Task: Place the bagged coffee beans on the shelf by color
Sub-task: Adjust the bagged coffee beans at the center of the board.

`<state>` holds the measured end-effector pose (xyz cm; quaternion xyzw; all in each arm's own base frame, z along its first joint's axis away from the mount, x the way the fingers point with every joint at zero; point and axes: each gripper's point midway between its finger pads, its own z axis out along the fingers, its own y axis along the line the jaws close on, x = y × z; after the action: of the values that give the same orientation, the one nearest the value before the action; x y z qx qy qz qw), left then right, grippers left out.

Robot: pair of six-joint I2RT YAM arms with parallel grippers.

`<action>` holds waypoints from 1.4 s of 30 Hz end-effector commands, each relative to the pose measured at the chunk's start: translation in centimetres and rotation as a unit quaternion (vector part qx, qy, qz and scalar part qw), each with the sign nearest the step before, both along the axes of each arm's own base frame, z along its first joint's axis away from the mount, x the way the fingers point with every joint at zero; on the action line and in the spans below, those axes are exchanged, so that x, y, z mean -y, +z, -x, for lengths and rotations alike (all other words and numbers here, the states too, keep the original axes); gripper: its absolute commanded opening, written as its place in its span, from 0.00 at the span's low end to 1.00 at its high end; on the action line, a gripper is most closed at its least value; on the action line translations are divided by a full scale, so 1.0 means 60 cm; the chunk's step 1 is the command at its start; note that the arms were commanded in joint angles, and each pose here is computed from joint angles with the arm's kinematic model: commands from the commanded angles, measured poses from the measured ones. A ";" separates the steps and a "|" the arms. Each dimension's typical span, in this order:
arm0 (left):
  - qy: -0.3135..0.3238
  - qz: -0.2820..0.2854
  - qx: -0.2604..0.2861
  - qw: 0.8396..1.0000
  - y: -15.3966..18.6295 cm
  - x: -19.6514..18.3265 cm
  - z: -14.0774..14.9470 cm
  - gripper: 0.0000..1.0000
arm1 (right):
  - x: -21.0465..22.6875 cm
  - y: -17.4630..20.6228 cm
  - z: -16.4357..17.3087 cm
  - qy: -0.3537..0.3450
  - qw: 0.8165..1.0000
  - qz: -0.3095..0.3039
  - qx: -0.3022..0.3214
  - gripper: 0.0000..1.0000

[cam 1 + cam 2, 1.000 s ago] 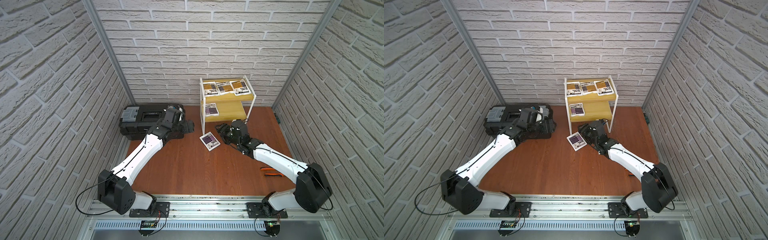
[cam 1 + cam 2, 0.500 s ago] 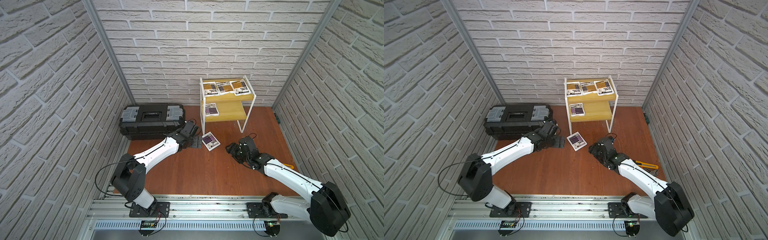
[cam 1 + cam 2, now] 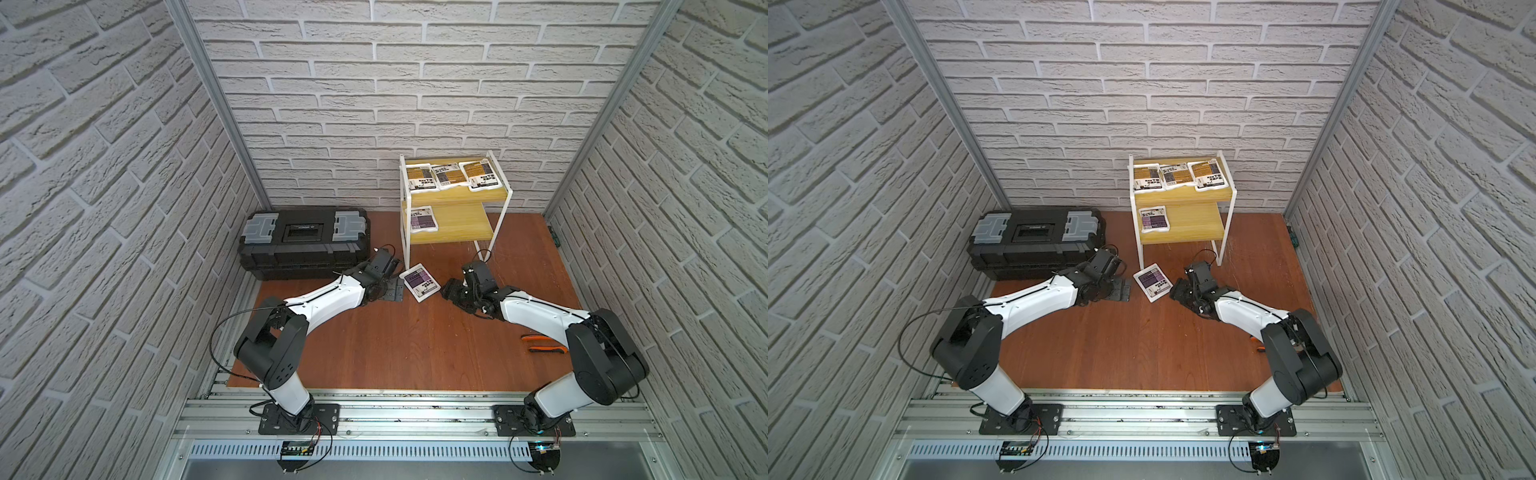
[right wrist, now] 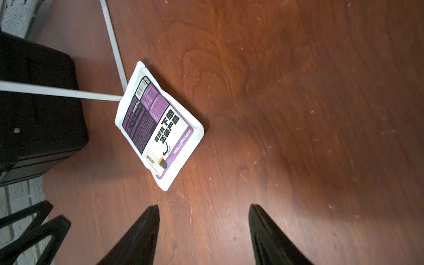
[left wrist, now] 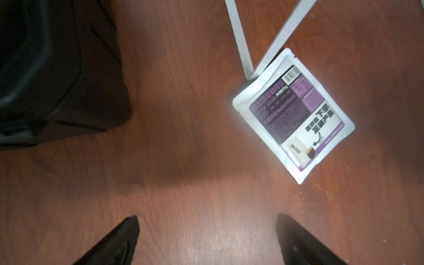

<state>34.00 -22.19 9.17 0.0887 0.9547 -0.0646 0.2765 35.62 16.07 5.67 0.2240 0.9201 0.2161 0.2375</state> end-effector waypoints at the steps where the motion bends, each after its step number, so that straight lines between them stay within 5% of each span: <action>1: 0.004 0.007 0.014 1.000 0.017 -0.007 0.008 0.98 | -0.009 0.011 -0.046 -0.003 0.999 -0.003 0.047 0.66; 13: 0.013 0.003 0.011 1.000 0.020 -0.029 0.029 0.98 | -0.022 -0.062 -0.104 -0.006 0.999 0.028 0.025 0.66; 20: 0.014 0.003 0.012 1.000 0.023 -0.033 0.028 0.99 | -0.062 -0.096 -0.099 0.032 0.999 -0.010 0.008 0.62; 32: 0.018 0.000 0.013 1.000 0.016 -0.039 -0.003 0.99 | -0.255 -0.002 0.029 0.196 0.977 -0.074 0.039 0.59; 42: 0.025 -0.016 0.002 1.000 -0.005 -0.033 -0.037 0.99 | -0.104 0.024 0.129 0.129 0.991 -0.004 0.041 0.64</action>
<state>35.04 -19.87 8.65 0.0683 0.9593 -0.0460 0.2700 28.43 25.31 7.35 0.0704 0.9237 0.2992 0.2288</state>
